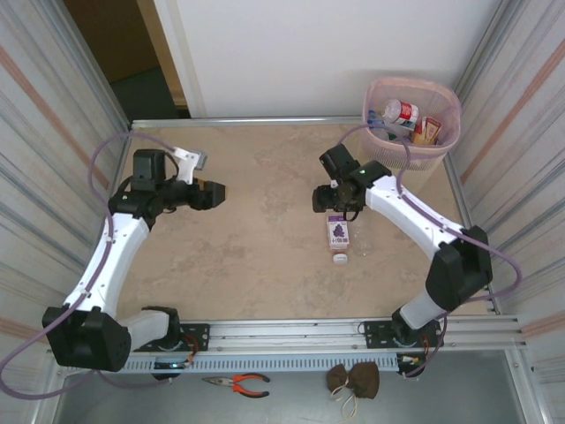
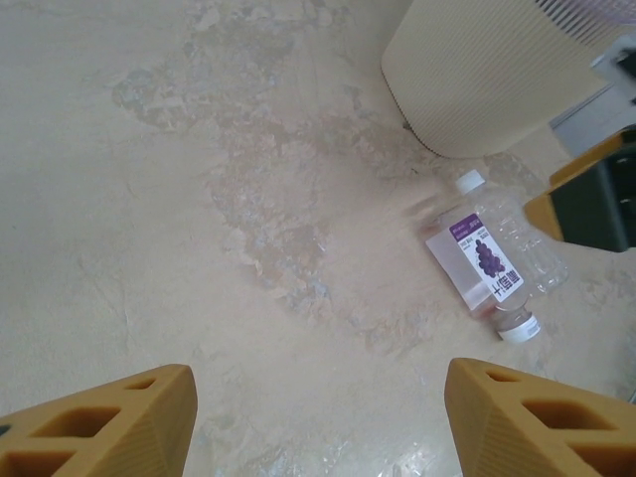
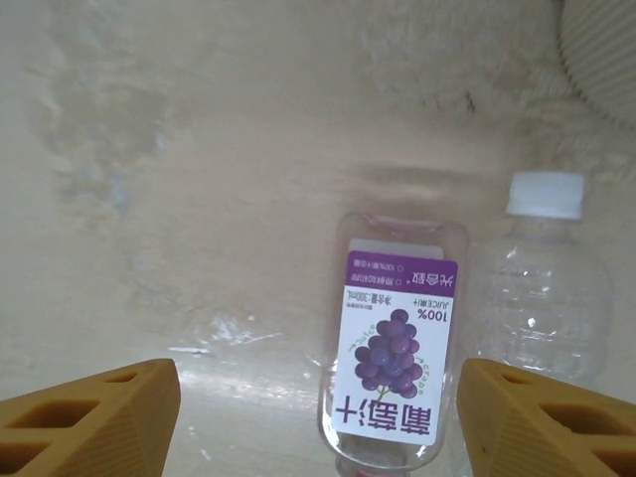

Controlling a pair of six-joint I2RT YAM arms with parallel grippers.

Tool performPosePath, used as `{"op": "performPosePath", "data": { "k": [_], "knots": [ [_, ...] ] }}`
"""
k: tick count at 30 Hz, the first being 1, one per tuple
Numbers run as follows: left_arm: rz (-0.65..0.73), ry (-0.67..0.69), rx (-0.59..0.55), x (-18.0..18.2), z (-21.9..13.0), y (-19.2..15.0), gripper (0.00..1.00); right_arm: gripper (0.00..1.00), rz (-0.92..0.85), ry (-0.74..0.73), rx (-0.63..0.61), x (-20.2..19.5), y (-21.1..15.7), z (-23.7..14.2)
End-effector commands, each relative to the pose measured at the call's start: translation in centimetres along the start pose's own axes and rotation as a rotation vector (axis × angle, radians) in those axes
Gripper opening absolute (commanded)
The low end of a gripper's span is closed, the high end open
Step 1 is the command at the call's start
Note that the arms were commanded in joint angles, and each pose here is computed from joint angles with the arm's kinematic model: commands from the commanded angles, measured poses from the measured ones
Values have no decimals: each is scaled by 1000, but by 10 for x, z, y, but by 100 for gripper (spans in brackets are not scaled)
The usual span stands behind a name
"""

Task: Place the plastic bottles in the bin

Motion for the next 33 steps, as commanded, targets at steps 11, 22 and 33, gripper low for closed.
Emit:
{"op": "performPosePath", "data": {
  "k": [11,22,33],
  "knots": [
    [-30,-4,-135,17,-14,6,68,77,122,-108,156,-28,-21,71],
    [-58,29,-158,29,-22,5,67,77,95,-125,200,-26,-16,97],
    [-58,32,-157,28,-22,5,67,73,68,-118,225,-21,-20,103]
  ]
}}
Point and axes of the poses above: each hand's point on the last joint's axis, 136 mm out from that joint toward the fingers, its own z axis out along the fingers, its own x axis along the line the jaws close on, y = z × x, the point moved 4 cm from there along -z, back along the fingers, and after that the axes turned 2 degrees about -z, right-handed, at the moved point
